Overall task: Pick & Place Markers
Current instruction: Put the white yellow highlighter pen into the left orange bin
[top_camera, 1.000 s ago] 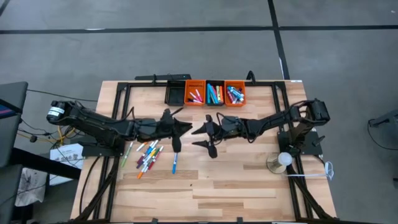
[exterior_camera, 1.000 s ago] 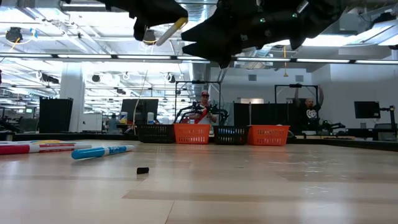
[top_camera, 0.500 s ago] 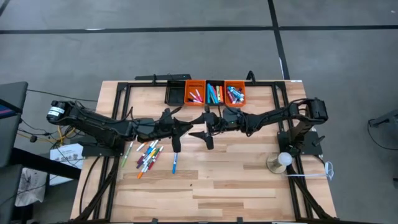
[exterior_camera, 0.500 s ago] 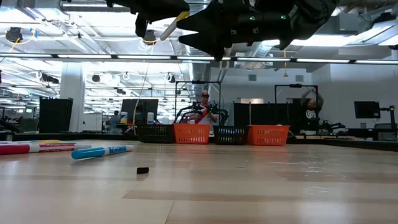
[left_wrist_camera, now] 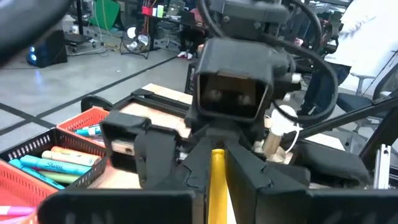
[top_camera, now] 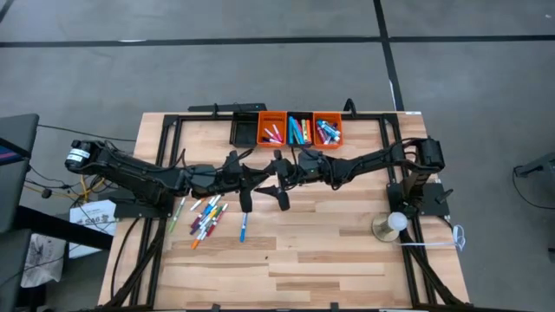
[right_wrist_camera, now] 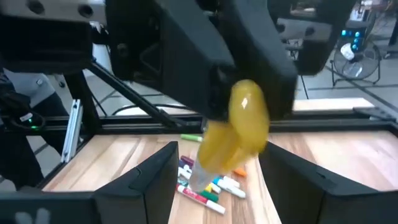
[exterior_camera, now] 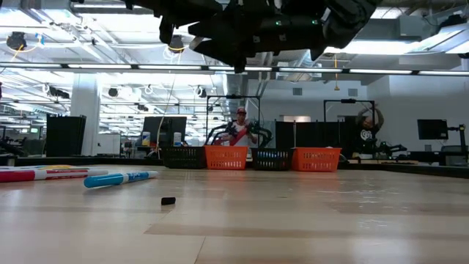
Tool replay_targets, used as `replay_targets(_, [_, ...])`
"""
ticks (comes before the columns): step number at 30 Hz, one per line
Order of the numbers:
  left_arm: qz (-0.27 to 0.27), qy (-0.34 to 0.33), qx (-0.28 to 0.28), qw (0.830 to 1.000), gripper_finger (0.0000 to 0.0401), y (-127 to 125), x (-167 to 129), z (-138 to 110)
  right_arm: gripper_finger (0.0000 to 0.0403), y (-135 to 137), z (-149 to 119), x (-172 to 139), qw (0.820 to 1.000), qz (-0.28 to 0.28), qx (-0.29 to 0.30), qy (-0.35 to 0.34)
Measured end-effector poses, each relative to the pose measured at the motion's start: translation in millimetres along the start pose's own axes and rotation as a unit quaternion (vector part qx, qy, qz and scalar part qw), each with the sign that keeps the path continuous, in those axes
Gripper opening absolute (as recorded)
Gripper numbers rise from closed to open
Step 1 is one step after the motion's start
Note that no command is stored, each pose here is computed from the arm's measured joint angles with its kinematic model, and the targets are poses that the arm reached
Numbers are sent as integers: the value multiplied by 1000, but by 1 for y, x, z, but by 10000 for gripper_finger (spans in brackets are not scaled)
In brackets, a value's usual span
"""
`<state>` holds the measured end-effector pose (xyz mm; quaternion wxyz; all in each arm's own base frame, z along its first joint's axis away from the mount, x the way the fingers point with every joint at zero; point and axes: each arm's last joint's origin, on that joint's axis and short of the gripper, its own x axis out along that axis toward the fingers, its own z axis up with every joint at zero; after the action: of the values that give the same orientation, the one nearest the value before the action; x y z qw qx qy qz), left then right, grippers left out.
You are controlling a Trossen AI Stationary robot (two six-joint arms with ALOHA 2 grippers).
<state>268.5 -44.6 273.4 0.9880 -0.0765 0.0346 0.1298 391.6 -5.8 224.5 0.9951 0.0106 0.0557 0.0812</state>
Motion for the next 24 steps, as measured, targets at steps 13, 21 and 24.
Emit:
replay_targets(13, [-2, 1, 6, 1000, 37, 0, 0, 0, 26, 2, 4, -2, 1000, 7, -6, -5])
replay_targets(21, [-2, 1, 4, 1000, 41, 0, 0, 0, 34, 1, 4, -2, 1000, 9, -1, -6])
replay_targets(24, [-1, 1, 14, 1000, 50, 0, 0, 0, 28, 1, 5, -2, 1000, 10, -2, -6])
